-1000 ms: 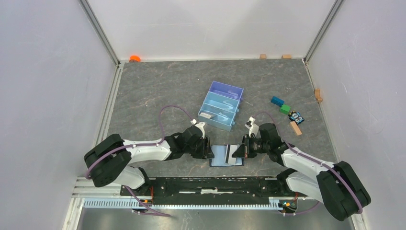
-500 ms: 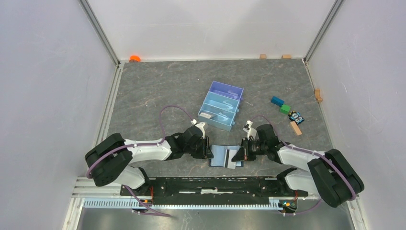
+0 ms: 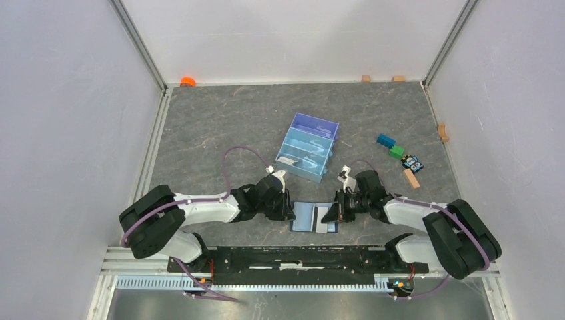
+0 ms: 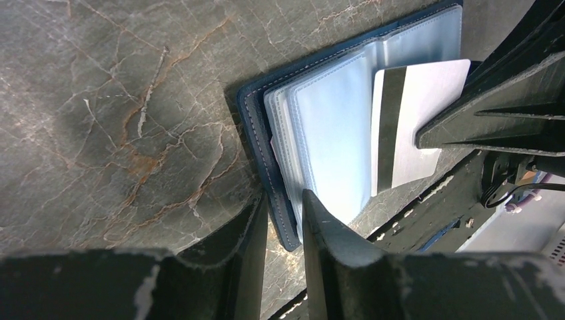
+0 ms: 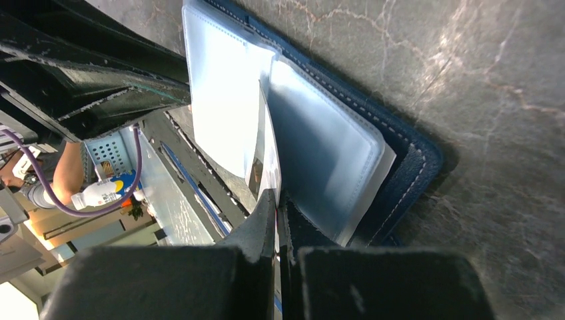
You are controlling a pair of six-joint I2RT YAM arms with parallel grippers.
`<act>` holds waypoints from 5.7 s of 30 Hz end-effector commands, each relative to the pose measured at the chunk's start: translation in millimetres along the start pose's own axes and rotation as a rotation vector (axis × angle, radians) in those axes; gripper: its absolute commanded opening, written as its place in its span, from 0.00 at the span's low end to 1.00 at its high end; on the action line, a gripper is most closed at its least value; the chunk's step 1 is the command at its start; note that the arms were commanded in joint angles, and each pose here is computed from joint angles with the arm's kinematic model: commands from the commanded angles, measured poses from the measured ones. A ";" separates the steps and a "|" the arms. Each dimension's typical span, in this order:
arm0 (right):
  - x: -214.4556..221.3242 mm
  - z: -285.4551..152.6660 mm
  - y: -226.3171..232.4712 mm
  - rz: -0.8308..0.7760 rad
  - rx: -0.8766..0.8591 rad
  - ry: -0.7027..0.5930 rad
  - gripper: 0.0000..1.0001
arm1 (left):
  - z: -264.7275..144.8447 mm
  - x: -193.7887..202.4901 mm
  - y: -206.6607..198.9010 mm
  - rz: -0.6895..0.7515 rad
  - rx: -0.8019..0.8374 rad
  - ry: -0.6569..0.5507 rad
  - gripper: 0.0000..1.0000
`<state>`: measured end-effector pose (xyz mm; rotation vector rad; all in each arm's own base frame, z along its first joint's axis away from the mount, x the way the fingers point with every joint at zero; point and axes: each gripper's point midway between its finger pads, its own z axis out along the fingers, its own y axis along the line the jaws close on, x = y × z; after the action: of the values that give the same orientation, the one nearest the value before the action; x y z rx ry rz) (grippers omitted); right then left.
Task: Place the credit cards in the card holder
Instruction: Insert the credit card into the card holder.
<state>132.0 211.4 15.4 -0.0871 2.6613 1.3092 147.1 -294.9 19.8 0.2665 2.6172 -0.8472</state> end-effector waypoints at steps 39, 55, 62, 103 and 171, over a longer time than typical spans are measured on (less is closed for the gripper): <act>-27.1 14.6 -8.0 0.026 0.029 -0.105 0.00 | 1.9 12.5 25.6 0.058 -0.108 0.042 0.28; -22.8 18.9 -3.5 0.040 0.002 -0.087 0.00 | 2.8 11.4 23.1 0.056 -0.099 0.041 0.27; -26.4 21.6 1.8 0.032 -0.008 -0.086 0.00 | 2.9 11.3 21.8 0.055 -0.094 0.040 0.26; -21.6 19.7 19.8 0.023 -0.076 -0.081 0.00 | -2.2 6.9 28.5 0.053 -0.144 0.022 0.25; -44.3 33.0 73.2 -0.322 0.193 -0.108 0.47 | 4.7 -2.2 -4.4 0.030 0.010 -0.004 0.05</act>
<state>157.1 260.6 37.0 -0.3468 2.6211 0.8986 146.5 -293.9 16.2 0.2910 2.6136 -0.8372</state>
